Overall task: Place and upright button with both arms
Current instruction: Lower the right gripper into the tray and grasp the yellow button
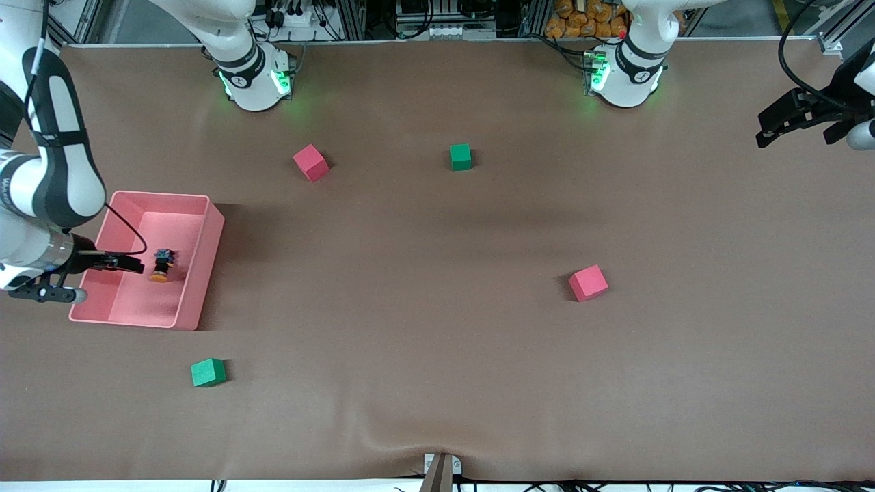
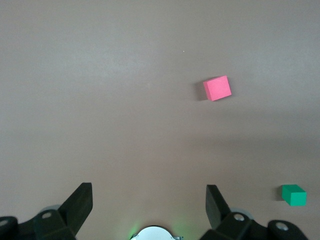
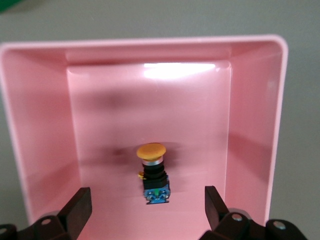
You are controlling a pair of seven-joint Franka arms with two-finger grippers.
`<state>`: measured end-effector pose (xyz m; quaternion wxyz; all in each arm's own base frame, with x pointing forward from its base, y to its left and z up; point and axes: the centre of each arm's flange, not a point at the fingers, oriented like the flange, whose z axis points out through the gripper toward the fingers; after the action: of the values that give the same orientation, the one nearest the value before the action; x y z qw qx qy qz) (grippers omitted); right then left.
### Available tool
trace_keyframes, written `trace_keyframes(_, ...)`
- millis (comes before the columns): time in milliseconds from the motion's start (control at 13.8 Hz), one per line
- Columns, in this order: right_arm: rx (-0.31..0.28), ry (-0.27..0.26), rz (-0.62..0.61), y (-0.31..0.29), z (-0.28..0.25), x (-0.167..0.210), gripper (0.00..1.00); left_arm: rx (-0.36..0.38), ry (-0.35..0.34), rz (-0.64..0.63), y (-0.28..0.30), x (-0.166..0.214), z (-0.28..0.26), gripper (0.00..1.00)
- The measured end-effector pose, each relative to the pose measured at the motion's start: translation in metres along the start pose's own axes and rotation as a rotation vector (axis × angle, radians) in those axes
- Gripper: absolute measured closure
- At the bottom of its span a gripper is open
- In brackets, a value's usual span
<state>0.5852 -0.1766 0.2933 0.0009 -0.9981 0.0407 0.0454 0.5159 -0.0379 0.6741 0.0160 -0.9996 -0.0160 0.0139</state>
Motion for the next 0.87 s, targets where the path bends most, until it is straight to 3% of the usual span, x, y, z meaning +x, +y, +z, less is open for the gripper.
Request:
trace_keyframes(435,0.030,-0.037,-0.016,0.009,0.043,-0.012,0.00,0.000,0.000,-0.003,-0.001,0.000,0.000,0.00)
trace_keyframes(870,0.031,-0.033,-0.019,0.003,0.082,-0.023,0.00,0.000,0.000,-0.006,-0.003,0.000,0.000,0.00)
